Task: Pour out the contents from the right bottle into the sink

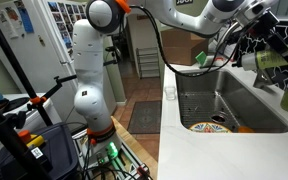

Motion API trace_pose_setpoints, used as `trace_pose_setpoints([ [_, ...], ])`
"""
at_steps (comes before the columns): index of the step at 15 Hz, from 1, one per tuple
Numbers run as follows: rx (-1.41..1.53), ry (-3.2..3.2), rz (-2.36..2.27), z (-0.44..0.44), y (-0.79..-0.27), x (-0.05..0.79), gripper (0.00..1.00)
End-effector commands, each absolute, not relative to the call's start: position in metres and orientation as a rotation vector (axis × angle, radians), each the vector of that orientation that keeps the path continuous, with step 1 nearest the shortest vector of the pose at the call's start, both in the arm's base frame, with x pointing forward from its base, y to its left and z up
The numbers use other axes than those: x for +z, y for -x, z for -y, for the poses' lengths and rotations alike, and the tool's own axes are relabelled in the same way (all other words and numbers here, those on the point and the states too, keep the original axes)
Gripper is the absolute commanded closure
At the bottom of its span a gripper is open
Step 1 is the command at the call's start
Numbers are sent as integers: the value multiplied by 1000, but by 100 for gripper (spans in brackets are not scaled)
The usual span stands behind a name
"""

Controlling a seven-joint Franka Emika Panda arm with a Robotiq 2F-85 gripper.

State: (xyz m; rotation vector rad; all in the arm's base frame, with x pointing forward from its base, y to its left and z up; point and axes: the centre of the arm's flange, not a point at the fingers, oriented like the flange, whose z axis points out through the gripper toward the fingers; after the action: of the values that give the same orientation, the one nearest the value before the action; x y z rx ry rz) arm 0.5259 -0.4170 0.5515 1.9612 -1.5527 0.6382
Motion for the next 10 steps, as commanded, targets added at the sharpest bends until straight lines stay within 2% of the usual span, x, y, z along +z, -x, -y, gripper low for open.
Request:
trace_pose_setpoints([
  [1,453,-2009,1737,435,-525,554,62],
  [7,284,-2031,2130,456,-515,547,62],
  [9,310,-2040,2073,442,-509,541,62],
  [10,311,-2035,2083,445,-508,541,37],
])
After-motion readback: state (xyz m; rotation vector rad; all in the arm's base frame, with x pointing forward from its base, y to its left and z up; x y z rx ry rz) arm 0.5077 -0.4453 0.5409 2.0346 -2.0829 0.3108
